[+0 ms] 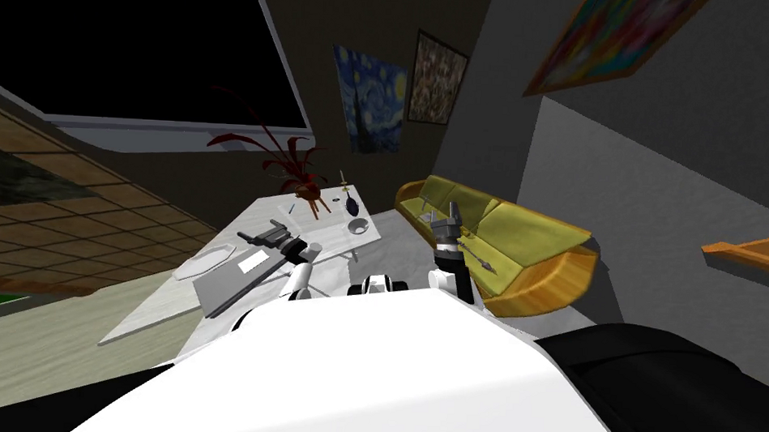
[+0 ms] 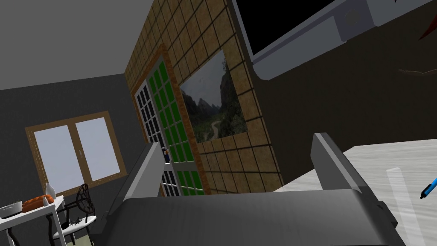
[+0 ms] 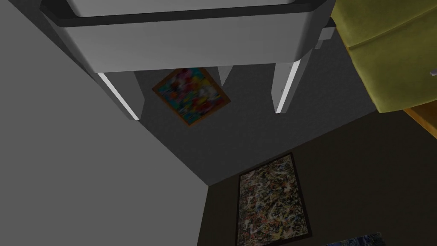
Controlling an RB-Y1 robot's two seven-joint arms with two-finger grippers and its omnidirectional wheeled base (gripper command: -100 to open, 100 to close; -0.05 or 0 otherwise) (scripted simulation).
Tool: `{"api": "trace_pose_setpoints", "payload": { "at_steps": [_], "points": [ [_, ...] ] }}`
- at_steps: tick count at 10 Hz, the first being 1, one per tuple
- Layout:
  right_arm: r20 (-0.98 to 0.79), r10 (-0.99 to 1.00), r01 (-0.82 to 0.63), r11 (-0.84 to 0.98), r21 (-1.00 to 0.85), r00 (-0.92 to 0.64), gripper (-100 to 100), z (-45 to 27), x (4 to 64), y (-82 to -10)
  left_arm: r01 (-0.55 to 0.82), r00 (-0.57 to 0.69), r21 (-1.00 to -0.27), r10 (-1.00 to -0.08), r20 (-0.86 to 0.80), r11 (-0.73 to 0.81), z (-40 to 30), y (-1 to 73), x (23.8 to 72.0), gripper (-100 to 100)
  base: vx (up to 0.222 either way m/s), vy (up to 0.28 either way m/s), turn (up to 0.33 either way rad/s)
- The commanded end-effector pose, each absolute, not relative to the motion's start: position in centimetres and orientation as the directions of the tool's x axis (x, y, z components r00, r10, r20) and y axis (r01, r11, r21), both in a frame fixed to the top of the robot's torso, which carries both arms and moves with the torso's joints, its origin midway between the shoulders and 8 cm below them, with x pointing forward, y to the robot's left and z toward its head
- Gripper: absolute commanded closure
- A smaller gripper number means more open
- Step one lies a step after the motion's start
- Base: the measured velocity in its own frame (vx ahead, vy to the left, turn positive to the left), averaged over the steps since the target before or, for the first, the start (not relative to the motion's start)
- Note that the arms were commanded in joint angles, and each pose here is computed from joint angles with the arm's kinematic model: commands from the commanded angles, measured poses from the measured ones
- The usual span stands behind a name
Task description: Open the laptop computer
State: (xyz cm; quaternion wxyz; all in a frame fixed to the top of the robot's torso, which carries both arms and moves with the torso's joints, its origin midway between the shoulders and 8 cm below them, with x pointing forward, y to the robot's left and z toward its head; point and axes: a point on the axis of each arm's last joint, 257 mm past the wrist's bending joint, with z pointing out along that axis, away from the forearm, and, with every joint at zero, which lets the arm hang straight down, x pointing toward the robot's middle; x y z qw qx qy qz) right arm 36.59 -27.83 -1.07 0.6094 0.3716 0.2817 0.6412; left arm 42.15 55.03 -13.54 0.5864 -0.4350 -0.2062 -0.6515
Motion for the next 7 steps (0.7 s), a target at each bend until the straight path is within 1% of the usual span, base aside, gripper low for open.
{"api": "trace_pose_setpoints", "payload": {
  "at_steps": [1,3,4,5,6,7],
  "points": [
    [0.133,0.991,-0.572,-0.099,0.814,0.019,0,-1.1,36.6,-27.8,0.92,0.016,-0.242,-0.587,0.809,-0.309,-13.2,53.3,43.9,-100,0.115,-0.088,0.273],
    [0.133,0.991,-0.572,-0.099,0.814,0.019,0,-1.1,36.6,-27.8,0.883,-0.044,-0.243,-0.585,0.81,-0.402,-12.9,50.7,45.8,-100,0.129,-0.095,0.414],
    [0.133,0.991,-0.572,-0.099,0.814,0.019,0,-1.1,36.6,-27.8,0.878,-0.047,-0.244,-0.582,0.812,-0.411,-12.9,50.7,46.0,-100,0.114,-0.096,0.322],
    [0.133,0.991,-0.572,-0.099,0.814,0.019,0,-1.1,36.6,-27.8,0.854,-0.076,-0.245,-0.577,0.813,-0.459,-12.7,49.2,47.0,-100,0.109,-0.073,0.404],
    [0.133,0.991,-0.572,-0.099,0.814,0.019,0,-1.1,36.6,-27.8,0.868,-0.059,-0.246,-0.582,0.811,-0.431,-12.9,50.0,46.3,-100,0.054,-0.039,0.088],
    [0.133,0.991,-0.572,-0.099,0.814,0.019,0,-1.1,36.6,-27.8,0.878,-0.052,-0.24,-0.583,0.811,-0.413,-12.1,50.7,46.1,-100,-0.023,0.011,-0.241]
  ]
}}
